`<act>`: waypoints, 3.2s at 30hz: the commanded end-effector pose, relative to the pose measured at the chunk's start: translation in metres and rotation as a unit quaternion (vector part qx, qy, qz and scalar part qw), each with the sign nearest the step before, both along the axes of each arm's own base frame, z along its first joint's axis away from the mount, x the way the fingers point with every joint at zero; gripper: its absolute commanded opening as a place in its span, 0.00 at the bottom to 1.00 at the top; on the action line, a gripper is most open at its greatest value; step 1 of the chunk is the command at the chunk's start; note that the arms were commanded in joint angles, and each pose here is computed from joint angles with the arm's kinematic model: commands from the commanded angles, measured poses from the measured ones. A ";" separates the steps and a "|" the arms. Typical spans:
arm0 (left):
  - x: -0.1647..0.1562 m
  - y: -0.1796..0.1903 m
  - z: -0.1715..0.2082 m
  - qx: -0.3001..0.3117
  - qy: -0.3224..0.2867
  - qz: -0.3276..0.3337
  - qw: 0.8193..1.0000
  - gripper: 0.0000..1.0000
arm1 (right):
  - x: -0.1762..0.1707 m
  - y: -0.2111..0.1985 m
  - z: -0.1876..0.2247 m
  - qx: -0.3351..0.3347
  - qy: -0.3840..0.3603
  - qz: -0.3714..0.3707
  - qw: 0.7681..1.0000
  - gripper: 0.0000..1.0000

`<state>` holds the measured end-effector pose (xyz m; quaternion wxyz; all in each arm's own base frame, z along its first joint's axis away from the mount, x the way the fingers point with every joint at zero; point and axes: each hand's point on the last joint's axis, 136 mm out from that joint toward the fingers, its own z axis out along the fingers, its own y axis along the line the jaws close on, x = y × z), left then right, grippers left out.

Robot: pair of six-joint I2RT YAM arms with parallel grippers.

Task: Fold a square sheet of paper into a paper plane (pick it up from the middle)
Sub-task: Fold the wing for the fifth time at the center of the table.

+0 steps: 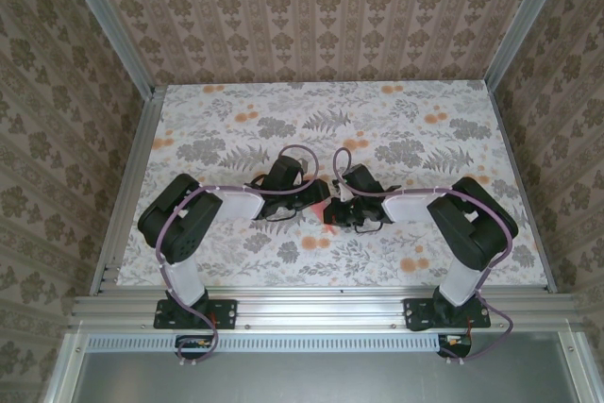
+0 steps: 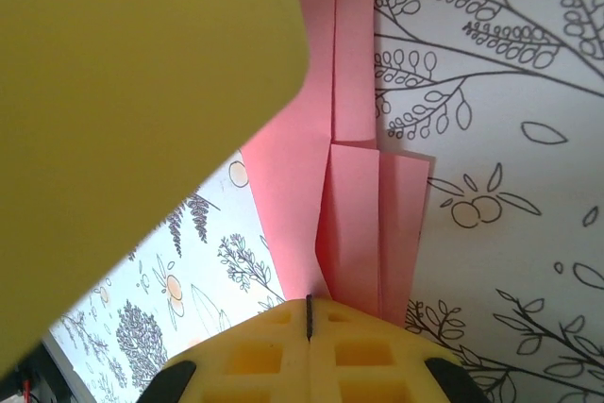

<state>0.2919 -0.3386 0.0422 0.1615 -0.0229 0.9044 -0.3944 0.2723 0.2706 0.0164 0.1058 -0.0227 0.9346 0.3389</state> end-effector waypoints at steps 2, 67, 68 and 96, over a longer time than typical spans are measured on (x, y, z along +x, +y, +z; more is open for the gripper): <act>-0.001 0.000 -0.010 0.016 0.011 -0.010 1.000 0.55 | -0.003 -0.014 -0.014 -0.026 0.012 -0.010 1.000 0.06; 0.002 -0.005 -0.004 0.013 0.014 -0.015 1.000 0.55 | 0.028 -0.036 0.024 -0.021 -0.089 -0.023 0.996 0.39; 0.002 -0.005 -0.003 0.012 0.013 -0.015 1.000 0.55 | 0.028 -0.035 0.025 -0.022 -0.092 -0.012 0.995 0.41; 0.004 -0.009 0.016 -0.009 -0.002 -0.014 1.000 0.56 | 0.017 -0.014 -0.011 -0.036 -0.056 0.034 0.997 0.23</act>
